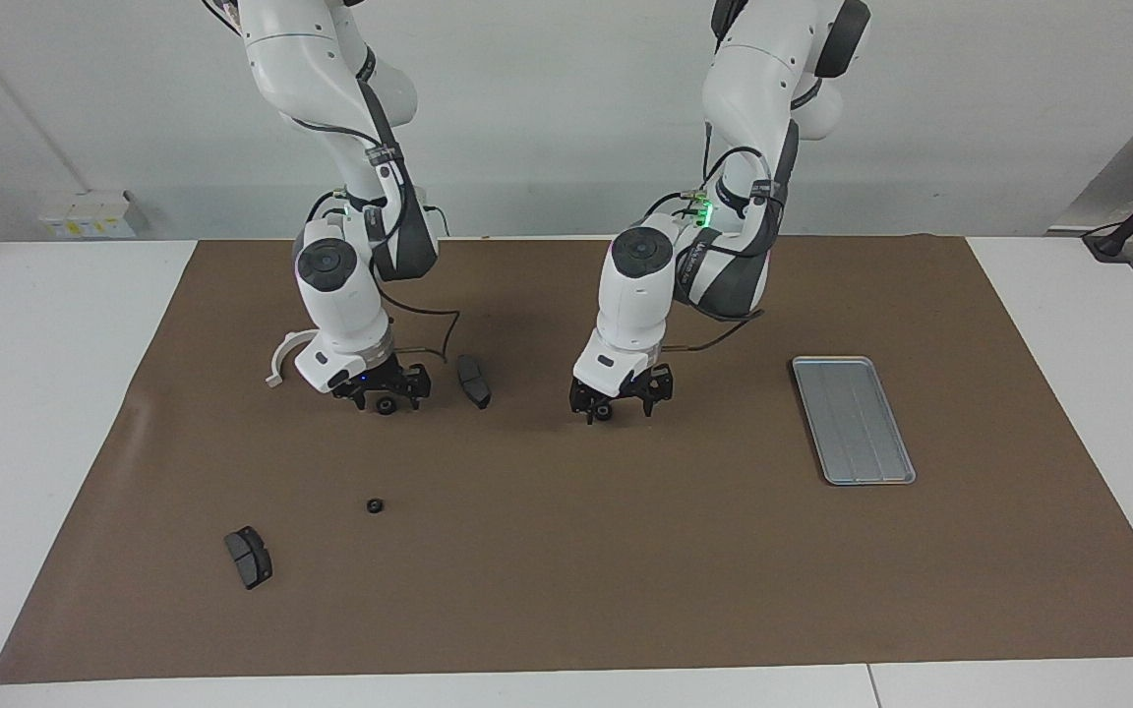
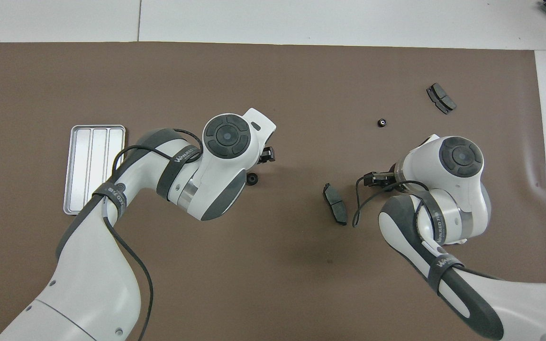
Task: Pick bearing gear from pile to tray
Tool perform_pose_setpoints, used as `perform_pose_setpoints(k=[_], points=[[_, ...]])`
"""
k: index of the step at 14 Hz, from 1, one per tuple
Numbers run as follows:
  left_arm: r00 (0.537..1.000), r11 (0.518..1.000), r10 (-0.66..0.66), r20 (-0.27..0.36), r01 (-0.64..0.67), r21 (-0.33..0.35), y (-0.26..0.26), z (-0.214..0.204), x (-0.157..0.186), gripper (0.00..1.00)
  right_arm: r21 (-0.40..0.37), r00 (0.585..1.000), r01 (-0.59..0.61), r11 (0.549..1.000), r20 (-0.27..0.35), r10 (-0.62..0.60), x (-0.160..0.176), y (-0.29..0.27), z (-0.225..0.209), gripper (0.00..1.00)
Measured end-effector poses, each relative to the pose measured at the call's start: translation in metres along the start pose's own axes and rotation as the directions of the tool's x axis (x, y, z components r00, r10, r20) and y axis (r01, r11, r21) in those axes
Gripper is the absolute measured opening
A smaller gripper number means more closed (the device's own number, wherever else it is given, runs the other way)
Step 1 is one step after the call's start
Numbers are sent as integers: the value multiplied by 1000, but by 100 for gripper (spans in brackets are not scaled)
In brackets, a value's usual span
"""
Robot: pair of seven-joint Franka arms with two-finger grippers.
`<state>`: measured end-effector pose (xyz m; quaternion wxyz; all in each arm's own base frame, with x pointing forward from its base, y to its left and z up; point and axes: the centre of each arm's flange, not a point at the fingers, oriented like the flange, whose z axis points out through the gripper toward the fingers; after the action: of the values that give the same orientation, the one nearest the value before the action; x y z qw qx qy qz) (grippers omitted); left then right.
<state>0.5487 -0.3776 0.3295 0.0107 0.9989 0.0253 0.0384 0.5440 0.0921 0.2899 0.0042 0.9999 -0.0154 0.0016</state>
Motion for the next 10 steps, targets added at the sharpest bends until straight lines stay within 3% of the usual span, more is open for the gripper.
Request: perform_pose_setpoints(k=[7,9,10], points=[[999,999,44,20,-44,4,8,24,-26,100,0,1000,-6,1000,3,6,-5,6,5,80],[999,999,45,20,-45,4,8,24,-26,96,1,1000,-4,1000,5,4,-7,5,6,75],[999,999,47,18,-47,3,8,25,-26,87,1,1000,-4,1000,4,4,-7,5,6,68]])
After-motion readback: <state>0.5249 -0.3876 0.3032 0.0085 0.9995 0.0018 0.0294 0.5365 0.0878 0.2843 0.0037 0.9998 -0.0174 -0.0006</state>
